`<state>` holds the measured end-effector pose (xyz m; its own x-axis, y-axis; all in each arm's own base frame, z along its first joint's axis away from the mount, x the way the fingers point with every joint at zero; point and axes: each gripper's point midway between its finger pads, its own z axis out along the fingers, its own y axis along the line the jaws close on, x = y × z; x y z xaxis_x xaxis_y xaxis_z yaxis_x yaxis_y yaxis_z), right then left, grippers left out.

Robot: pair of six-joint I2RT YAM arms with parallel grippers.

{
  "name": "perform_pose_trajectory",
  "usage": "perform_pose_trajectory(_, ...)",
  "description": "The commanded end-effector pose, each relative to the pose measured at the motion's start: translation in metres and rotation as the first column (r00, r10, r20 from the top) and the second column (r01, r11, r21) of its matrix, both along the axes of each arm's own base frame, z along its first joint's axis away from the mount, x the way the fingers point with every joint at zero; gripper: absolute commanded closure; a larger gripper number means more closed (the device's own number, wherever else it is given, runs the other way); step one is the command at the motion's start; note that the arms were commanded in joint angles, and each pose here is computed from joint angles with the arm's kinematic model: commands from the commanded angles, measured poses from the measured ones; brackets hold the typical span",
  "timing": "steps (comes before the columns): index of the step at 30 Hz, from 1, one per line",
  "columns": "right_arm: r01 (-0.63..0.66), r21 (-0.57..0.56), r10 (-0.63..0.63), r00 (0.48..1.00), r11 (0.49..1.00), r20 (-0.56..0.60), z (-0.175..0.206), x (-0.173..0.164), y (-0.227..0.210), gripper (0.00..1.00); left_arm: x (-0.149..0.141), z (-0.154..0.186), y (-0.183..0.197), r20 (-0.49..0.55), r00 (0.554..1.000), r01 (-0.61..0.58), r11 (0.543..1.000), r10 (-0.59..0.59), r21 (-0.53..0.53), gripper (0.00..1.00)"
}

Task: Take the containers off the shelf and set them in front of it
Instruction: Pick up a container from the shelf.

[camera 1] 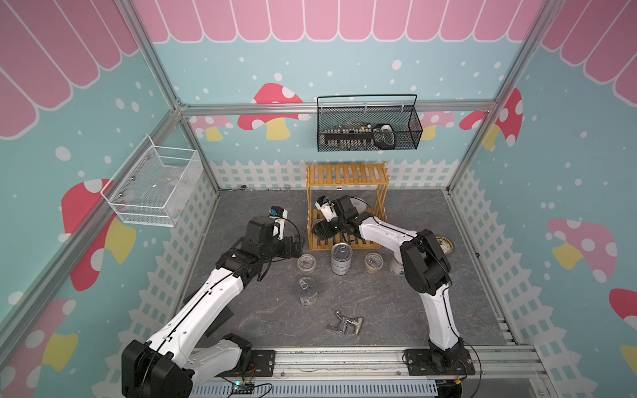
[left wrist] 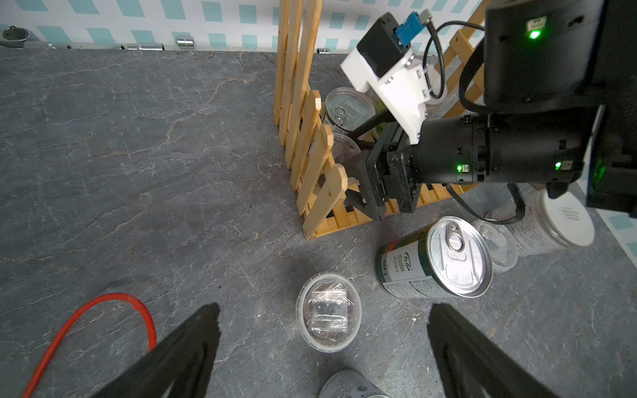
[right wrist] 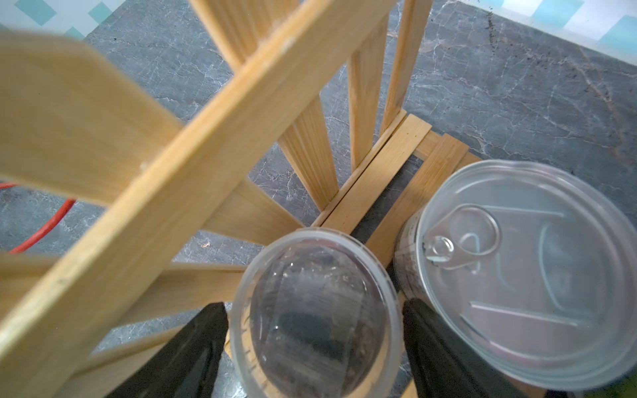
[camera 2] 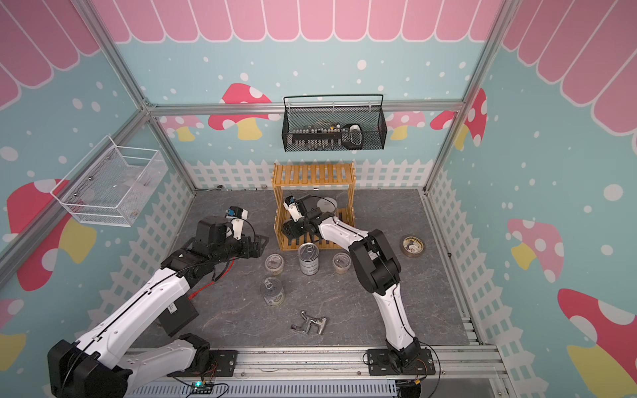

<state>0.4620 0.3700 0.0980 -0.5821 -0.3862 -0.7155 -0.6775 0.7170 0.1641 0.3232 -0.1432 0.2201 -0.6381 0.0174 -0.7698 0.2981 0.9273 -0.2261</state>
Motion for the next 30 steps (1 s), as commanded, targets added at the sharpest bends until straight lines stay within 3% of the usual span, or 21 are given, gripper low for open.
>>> perform_pose_trajectory(1, -0.012, -0.021, 0.012, 1.0, 1.0, -0.009, -0.006, -0.001, 0.008, 0.15, 0.0, 0.005, -0.001, 0.025, 0.999, 0.021, 1.0, -0.021, -0.008, 0.03)
perform_pose_trajectory(8, -0.002, -0.052, 0.002, 1.0, 0.999, -0.007, -0.012, 0.0, 0.007, 0.18, -0.001, 0.005, -0.002, 0.024, 0.999, 0.026, 1.0, -0.026, -0.01, 0.02)
perform_pose_trajectory(14, 0.002, -0.049, -0.002, 1.0, 0.999, 0.011, -0.003, 0.0, 0.007, 0.32, -0.001, 0.004, -0.003, 0.023, 0.999, 0.032, 0.999, -0.032, -0.01, 0.02)
perform_pose_trajectory(30, 0.002, -0.001, -0.002, 0.994, 1.0, 0.111, 0.056, -0.028, -0.017, 0.35, -0.001, 0.006, -0.006, 0.026, 0.999, 0.046, 0.999, -0.046, -0.024, 0.02)
